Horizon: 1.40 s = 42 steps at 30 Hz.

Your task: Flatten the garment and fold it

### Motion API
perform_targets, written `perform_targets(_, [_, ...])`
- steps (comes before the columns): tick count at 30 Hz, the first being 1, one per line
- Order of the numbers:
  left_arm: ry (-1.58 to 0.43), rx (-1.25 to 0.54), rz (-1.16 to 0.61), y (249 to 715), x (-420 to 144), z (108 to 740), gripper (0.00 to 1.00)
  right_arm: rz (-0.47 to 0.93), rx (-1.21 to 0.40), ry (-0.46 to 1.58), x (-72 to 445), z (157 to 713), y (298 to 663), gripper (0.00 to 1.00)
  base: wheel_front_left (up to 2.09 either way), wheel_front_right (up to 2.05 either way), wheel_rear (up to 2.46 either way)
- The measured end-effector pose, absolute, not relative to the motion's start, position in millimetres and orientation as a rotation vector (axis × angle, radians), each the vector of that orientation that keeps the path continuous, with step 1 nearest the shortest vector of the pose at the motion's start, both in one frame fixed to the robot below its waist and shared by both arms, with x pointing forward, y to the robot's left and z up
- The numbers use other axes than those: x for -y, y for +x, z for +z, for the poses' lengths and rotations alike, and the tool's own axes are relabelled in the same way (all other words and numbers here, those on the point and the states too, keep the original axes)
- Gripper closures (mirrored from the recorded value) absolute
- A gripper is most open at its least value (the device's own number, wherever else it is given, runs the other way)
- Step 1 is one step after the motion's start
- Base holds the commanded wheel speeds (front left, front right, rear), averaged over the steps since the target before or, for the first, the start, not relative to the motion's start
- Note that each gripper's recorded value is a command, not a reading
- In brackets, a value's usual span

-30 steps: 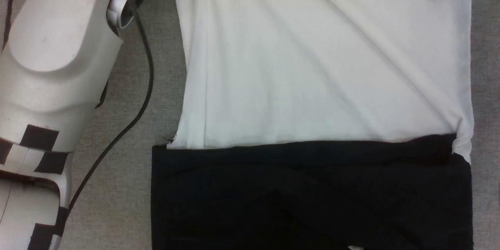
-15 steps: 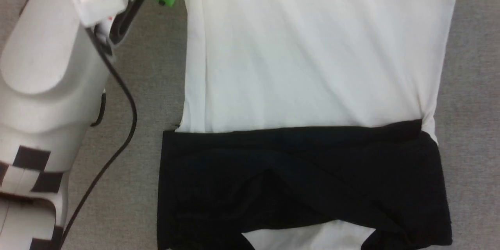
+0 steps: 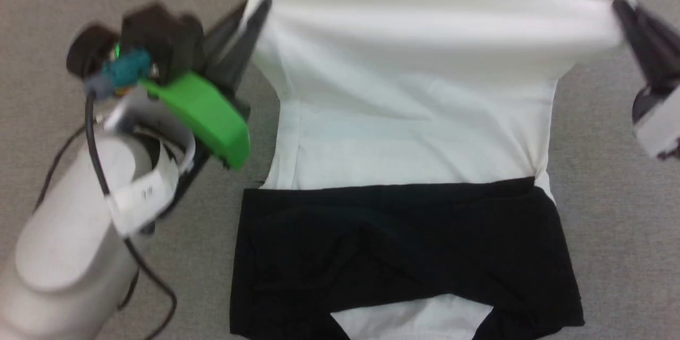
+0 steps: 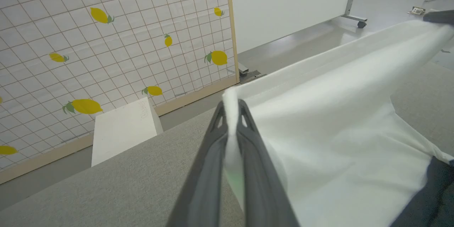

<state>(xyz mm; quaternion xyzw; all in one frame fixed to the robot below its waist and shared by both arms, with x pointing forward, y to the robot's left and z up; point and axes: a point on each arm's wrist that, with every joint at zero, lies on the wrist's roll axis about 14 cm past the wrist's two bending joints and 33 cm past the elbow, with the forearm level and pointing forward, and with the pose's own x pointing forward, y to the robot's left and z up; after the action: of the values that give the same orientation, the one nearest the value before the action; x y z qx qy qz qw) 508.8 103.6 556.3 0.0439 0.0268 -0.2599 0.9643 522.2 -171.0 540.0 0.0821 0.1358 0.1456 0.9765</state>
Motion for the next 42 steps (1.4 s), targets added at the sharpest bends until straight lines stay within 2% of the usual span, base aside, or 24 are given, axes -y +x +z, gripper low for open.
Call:
perform_targets(4, [0.060,-0.056,-0.530,469,-104,565,1.00,0.291,-0.264,0.196,171,551,487,1.00,0.00,0.00,0.00])
perform_targets(5, [0.019,-0.079,-0.508,434,-107,565,1.00,0.267,-0.264,0.235,174,555,453,1.00,0.00,0.00,0.00])
perform_targets(15, [-0.096,-0.189,-0.487,359,-105,534,1.00,0.206,-0.352,0.354,174,528,379,1.00,0.00,0.00,0.00])
perform_targets(26, [-0.206,-0.424,-0.472,301,-100,467,1.00,0.173,-0.498,0.418,166,481,330,1.00,0.00,0.00,0.00])
perform_targets(34, [-0.247,-0.522,-0.501,279,-93,435,1.00,0.249,-0.660,0.363,145,443,302,1.00,0.00,0.00,0.00])
perform_targets(36, [-0.240,-0.546,-0.506,274,-93,429,0.88,0.266,-0.697,0.345,142,435,295,1.00,0.00,0.00,0.00])
perform_targets(37, [-0.231,-0.573,-0.514,269,-93,422,0.84,0.277,-0.723,0.336,141,430,289,0.86,0.00,0.00,0.00])
perform_targets(38, [-0.221,-0.581,-0.515,268,-94,419,0.78,0.285,-0.734,0.333,139,428,287,0.68,0.00,0.00,0.00])
perform_targets(39, [-0.215,-0.589,-0.515,266,-95,417,0.65,0.291,-0.738,0.327,139,428,286,0.38,0.00,0.00,0.00])
perform_targets(40, [-0.211,-0.593,-0.513,265,-95,416,0.19,0.293,-0.738,0.323,139,428,285,0.00,0.00,0.00,0.00])
perform_targets(41, [-0.209,-0.594,-0.511,265,-96,415,0.00,0.293,-0.739,0.322,140,428,285,0.00,0.00,0.00,0.00])
perform_targets(42, [-0.208,-0.595,-0.510,265,-97,415,0.00,0.293,-0.741,0.320,141,428,284,0.00,0.00,0.00,0.00])
